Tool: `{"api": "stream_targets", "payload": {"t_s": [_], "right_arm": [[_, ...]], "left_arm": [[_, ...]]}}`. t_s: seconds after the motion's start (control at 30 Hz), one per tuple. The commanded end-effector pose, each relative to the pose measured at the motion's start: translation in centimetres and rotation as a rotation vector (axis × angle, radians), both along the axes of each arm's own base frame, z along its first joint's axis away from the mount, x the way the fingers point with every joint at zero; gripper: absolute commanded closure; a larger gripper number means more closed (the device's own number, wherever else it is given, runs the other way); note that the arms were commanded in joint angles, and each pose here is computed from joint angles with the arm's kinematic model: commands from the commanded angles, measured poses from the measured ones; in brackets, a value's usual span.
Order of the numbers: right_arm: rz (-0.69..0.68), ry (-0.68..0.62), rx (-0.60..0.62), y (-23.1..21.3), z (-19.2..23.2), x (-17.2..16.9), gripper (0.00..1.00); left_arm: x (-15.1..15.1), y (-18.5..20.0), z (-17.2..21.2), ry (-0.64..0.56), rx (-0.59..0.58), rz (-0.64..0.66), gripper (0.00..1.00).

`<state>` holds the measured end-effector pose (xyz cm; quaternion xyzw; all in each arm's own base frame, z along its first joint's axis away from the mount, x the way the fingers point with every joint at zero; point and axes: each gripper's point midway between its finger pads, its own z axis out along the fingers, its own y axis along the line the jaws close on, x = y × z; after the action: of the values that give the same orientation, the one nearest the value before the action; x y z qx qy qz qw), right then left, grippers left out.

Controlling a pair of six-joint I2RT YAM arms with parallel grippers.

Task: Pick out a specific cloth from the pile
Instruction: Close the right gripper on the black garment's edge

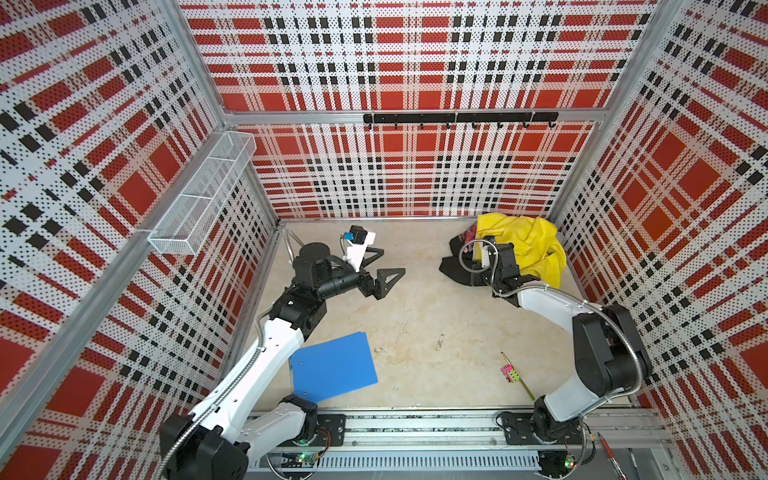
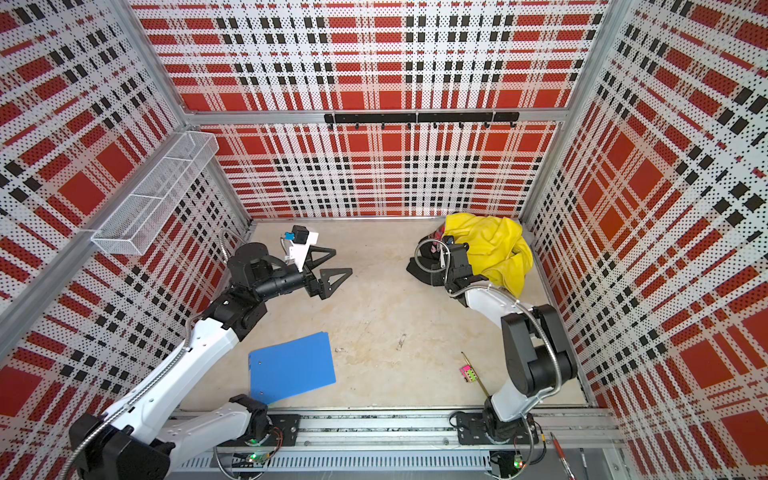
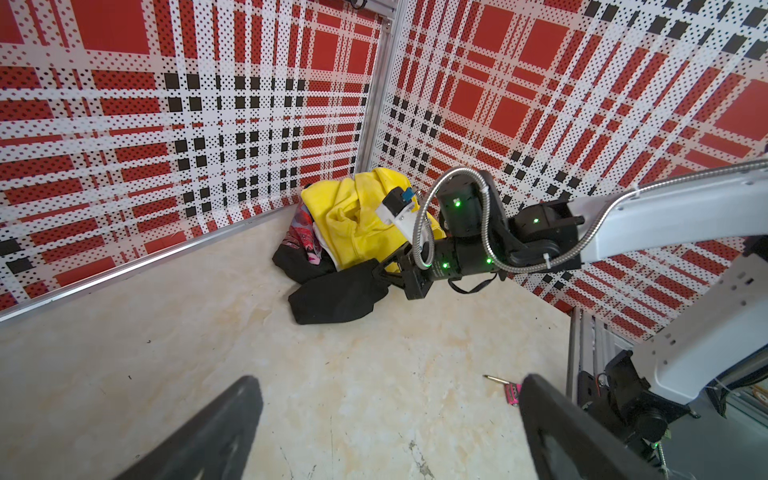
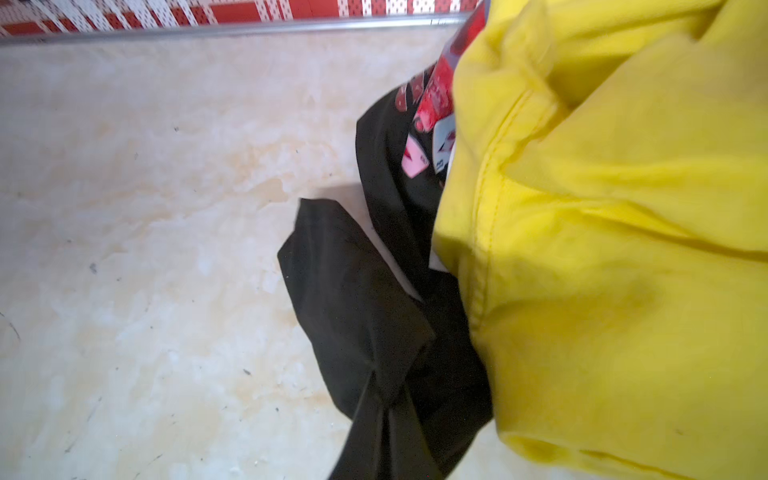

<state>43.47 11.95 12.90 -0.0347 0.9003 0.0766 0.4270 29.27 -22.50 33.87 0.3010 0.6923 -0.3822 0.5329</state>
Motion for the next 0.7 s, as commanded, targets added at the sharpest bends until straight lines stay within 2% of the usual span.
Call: {"api": "stream_targets", "payload": {"t_s": [0.0, 0.67], "right_arm": [[0.021, -0.082, 0.055, 0.7, 3.2, 0.0, 1.00], [0.167, -0.386, 0.224, 3.1, 17.7, -1.8, 1.00]], "left_arm": [[-0.1, -0.2, 0.5, -0.027, 0.001, -0.007, 0.01], [-0.5, -0.2, 0.8, -0.036, -0.004, -0.013, 0.01]]}}
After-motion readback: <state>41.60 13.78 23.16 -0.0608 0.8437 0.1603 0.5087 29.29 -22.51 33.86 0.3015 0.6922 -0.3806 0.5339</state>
